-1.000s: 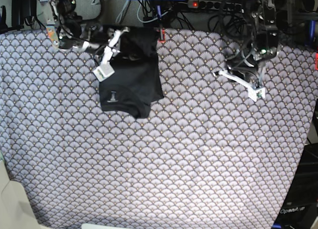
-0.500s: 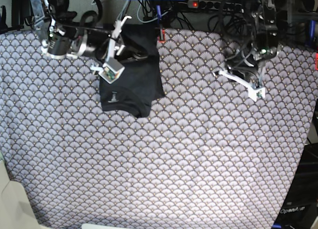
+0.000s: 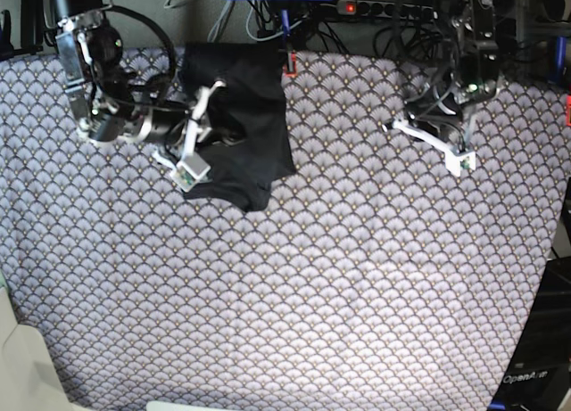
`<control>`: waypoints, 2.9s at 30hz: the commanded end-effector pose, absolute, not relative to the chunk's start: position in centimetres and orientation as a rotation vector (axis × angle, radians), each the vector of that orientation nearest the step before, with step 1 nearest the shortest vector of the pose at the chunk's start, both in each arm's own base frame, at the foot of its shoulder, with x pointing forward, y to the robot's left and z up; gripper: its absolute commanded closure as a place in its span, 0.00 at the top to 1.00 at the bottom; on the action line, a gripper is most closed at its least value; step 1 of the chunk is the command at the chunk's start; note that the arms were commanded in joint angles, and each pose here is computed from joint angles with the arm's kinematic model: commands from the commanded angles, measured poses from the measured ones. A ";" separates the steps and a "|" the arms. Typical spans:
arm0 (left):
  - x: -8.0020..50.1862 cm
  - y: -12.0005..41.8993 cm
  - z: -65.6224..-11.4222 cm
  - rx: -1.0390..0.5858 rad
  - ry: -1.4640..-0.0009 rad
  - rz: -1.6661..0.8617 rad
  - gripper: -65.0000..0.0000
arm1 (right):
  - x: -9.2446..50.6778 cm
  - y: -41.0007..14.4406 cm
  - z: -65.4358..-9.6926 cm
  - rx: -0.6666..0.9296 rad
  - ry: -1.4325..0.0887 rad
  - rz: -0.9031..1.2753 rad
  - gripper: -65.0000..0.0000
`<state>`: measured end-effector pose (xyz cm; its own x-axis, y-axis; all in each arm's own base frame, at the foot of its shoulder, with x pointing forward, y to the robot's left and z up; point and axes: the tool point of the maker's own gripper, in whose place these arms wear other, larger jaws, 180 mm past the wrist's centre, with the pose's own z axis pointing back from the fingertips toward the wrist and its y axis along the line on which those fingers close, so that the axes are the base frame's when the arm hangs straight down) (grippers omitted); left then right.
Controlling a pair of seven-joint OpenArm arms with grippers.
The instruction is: Fold the T-shirt properly
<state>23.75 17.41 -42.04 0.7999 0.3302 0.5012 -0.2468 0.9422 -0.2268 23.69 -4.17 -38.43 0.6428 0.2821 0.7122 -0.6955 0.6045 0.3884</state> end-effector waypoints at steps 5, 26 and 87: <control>24.5 17.6 -41.1 -0.152 -0.603 0.302 0.00 | 24.5 -5.6 -40.0 0.731 -0.655 0.529 0.01; 22.0 18.2 -36.7 -0.111 -0.688 0.196 0.00 | 19.7 -9.5 -32.5 0.554 -0.757 0.727 0.01; 2.8 21.3 -65.2 0.350 -0.173 0.107 0.00 | -2.7 -23.1 -65.1 -0.317 -0.088 0.111 0.00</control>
